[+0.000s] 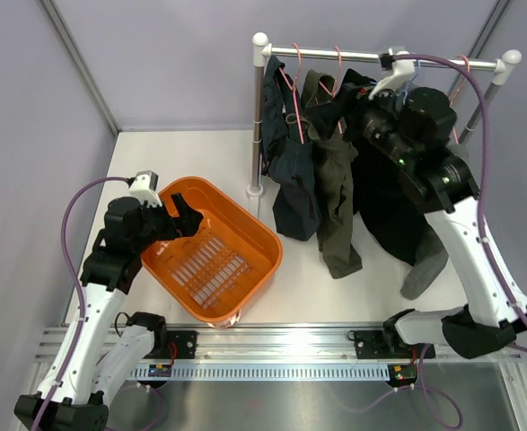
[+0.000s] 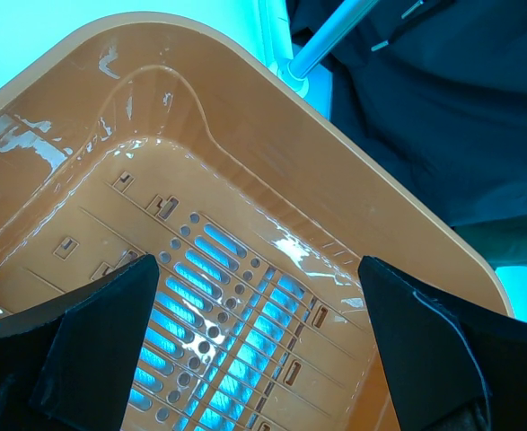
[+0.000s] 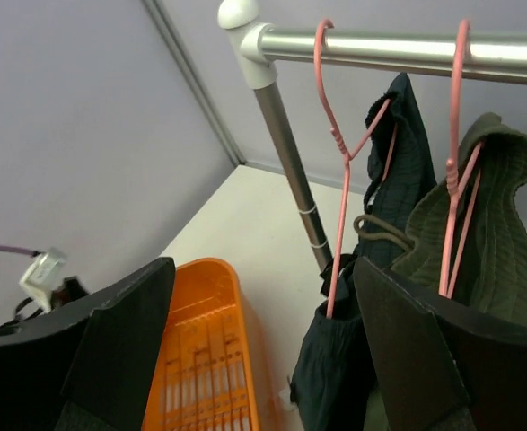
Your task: Remove the shorts from the hanger
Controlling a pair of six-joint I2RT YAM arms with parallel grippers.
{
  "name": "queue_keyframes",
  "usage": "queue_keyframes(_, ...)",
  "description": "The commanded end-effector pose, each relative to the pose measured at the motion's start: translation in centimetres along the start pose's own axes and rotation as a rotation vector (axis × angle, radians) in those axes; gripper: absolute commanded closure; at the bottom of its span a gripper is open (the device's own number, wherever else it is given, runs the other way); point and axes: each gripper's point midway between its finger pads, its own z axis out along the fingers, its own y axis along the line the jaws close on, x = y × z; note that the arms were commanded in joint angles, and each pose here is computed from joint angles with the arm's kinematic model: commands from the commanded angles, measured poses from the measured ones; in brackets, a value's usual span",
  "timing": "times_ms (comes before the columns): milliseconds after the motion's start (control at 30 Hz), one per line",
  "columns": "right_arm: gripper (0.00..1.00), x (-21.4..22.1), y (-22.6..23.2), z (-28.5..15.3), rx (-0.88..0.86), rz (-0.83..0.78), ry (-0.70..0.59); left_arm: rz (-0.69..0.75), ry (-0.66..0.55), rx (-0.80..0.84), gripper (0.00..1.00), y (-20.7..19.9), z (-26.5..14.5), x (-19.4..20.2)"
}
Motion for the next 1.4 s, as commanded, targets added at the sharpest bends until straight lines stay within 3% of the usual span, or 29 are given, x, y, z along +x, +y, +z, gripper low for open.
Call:
queue_keyframes(0,0.12,-0.1,-1.2,2.5,0.130,-0.106,0.004,0.014,-0.038,0.040,0.01,-0.8,-0.2,-1.0)
queue_keyframes(367,0.22,1.8,-4.8,11.4,0.334,-0.188,-0.073,0.018,-0.049,0.041,0.01,-0.8,-0.6,-1.1)
queue_keyframes(633,0.23,1.4,-6.3,13.6,0.386,-0.227,-0.184,0.017,-0.052,0.047,0.01,-1.0,-0.7,-1.1)
queue_keyframes(1000,0.27,3.2,-7.4,16.4,0.411,-0.238,-0.147,0.019,-0.057,0.049,0.01,-1.0,-0.8,-1.2)
queue_keyframes(1367,0.49,3.9,-8.1,16.6,0.436,-0.238,-0.145,0.017,-0.053,0.055,0.01,-1.1,-0.8,-1.0)
